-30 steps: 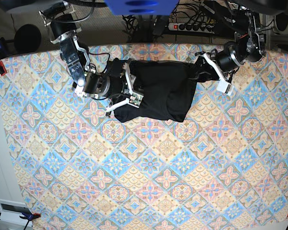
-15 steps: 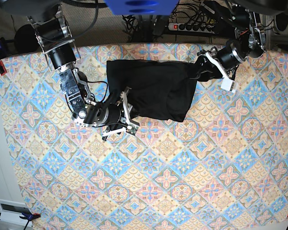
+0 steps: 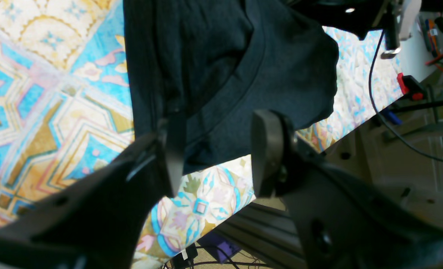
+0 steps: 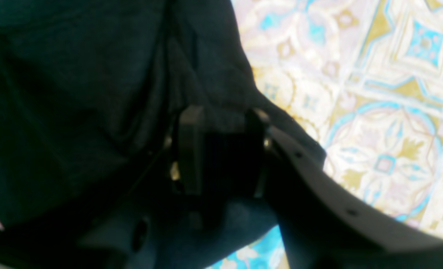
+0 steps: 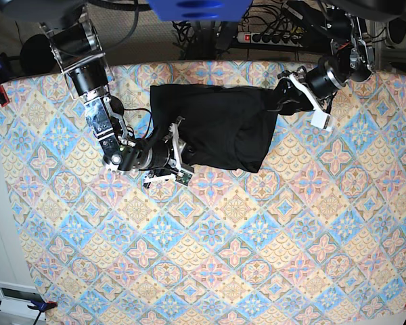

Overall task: Layout the t-shirt on the table in an organized manner, then fold the t-shirt properly
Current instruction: 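Hold the bundle with both grippers and smooth it flat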

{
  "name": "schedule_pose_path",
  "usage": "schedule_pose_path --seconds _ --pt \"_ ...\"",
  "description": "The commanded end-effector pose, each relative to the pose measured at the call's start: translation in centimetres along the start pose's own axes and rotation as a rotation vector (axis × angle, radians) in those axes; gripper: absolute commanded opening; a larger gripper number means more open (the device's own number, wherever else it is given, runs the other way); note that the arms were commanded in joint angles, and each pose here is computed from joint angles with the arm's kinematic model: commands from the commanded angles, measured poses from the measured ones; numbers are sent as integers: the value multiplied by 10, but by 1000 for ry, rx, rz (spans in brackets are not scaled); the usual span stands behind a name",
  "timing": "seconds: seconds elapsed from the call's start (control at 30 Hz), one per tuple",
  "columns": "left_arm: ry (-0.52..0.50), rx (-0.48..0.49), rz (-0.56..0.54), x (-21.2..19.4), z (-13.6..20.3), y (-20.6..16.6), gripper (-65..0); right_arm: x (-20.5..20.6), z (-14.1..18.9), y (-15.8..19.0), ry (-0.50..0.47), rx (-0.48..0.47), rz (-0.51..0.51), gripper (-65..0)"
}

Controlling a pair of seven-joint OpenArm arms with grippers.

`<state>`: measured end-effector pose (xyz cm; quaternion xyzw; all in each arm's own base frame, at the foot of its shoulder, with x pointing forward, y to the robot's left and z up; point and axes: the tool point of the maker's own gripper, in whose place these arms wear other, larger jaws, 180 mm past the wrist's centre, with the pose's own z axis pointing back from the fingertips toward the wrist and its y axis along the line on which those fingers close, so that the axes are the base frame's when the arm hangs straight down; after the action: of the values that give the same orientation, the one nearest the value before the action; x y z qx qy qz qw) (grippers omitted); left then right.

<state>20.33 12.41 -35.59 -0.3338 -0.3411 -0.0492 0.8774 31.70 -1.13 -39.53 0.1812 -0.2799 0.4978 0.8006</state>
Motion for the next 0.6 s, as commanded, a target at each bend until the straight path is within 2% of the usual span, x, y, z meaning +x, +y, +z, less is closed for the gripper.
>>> schedule_pose_path --seconds 0.0,0.17,0.43,0.5,0.57 --pt "-39 -14 -14 11 3 -3 -375 18 5 -1 -43 -1 37 -464" --pt "-44 -16 -18 14 2 -3 -375 16 -7 23 -12 59 93 -463" --pt "-48 -16 -22 16 1 -3 -375 4 -13 23 15 70 72 -469" --pt "-48 -16 -22 16 1 -3 -375 -4 -16 22 34 77 53 -486" --pt "-47 -16 -21 16 1 -3 -375 -8 -17 20 43 76 39 -550"
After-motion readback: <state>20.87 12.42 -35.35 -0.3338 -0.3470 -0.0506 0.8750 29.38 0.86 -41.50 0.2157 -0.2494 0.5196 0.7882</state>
